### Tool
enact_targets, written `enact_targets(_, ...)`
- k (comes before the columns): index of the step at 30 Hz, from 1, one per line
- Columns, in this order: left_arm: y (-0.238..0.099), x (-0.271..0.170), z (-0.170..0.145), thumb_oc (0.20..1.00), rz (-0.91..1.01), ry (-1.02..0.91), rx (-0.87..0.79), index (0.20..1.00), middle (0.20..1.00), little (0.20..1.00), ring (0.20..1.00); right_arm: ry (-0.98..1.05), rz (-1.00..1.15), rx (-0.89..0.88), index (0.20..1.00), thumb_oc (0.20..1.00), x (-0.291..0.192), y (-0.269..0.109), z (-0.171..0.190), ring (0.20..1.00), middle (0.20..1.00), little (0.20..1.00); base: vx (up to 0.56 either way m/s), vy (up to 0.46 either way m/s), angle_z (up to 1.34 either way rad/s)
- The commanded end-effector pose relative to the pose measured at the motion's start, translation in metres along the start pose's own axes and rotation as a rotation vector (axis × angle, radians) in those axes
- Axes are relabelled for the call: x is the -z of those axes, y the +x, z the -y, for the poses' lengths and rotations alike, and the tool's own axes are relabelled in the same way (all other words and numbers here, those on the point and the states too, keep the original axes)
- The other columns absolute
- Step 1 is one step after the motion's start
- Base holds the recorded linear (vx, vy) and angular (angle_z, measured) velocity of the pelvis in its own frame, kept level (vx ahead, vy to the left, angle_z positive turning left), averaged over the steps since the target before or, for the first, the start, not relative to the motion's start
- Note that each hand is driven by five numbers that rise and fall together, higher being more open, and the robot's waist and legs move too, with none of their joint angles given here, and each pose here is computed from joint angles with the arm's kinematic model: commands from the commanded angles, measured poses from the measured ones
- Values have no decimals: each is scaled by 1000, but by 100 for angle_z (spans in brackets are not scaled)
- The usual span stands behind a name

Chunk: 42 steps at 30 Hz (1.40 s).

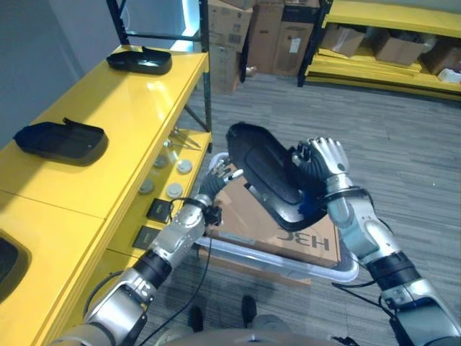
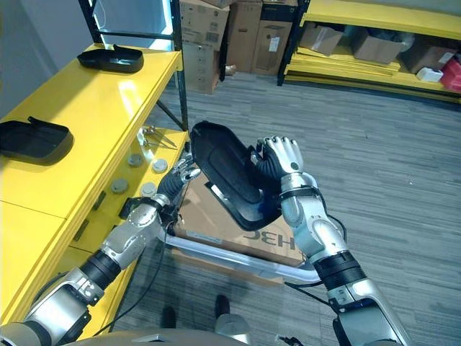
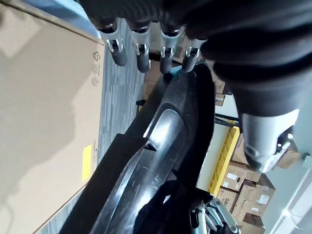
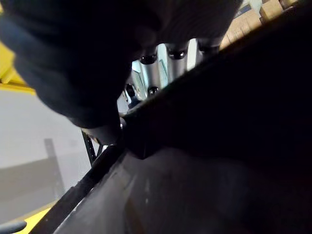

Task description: Move parts from the plastic box to the shelf.

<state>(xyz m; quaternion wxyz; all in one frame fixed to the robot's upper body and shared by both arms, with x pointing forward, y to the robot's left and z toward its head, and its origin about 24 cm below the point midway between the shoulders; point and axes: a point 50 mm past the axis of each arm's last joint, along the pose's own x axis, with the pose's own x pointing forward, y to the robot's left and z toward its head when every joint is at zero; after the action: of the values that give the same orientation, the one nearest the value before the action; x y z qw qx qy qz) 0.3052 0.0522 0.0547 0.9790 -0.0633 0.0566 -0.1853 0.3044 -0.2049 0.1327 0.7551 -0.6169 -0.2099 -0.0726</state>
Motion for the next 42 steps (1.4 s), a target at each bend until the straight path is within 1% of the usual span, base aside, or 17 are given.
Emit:
enact_targets(1,14,-9,13,1000,59,90,-34,1000,1000,1000,1000,7,48,165,200,200,-14,22,23,200,200,200,0,0,0)
enact_targets(6,14,-2,12,1000,36,114,-68,1000,1000,1000,1000,14,42,183,200,200,-16,22,20,200,200,200,0,0,0)
enact_targets(10,16,0,19,1000,26,86,-74,1000,1000,1000,1000,54,95,184,200,200,-32,25,17,200,200,200,0,0,0)
enact_targets(13,18,1,28,1000,11,42,-46,1000,1000,1000,1000,108,152,167,200,200,-49,26,12,200,200,200,0,0,0)
enact_targets(18,21,-7,43,1000,22,-61,-1,1000,1000,1000,1000,253,284,90,200,200,-89,22,0,200,200,200,0,0,0)
enact_targets(19,21,-9,47,1000,20,-135,14,1000,1000,1000,1000,291,315,92,200,200,-98,21,1,200,200,200,0,0,0)
enact_targets(20,22,-9,47,931,15,-157,10,931,931,931,931,322,324,82,200,200,-102,19,0,200,200,200,0,0,0)
enact_targets(21,22,-12,48,200,24,-180,34,200,200,200,200,373,355,72,200,200,-111,17,0,200,200,200,0,0,0)
enact_targets(29,20,-20,44,200,68,-176,71,200,200,200,200,427,418,13,200,200,-124,10,-2,200,200,200,0,0,0)
enact_targets(33,18,-21,41,200,83,-216,91,200,200,200,200,441,443,-2,200,200,-126,7,0,200,200,200,0,0,0)
enact_targets(36,14,-26,33,200,139,-180,56,200,200,200,200,494,481,-55,200,200,-131,3,0,200,200,200,0,0,0)
enact_targets(37,14,-26,31,200,148,-169,41,200,200,200,200,516,489,-59,282,282,-133,3,1,282,282,282,0,0,0)
enact_targets(38,13,-28,27,200,164,-146,24,200,200,200,200,549,484,-61,730,730,-132,2,2,730,730,730,0,0,0)
enact_targets(39,13,-29,23,200,178,-122,1,200,200,200,200,583,469,-64,1000,1000,-130,1,3,1000,1000,1000,0,0,0)
enact_targets(42,8,-39,6,200,250,33,-60,200,200,200,200,707,405,-23,1000,1000,-115,-6,12,1000,1000,1000,0,0,0)
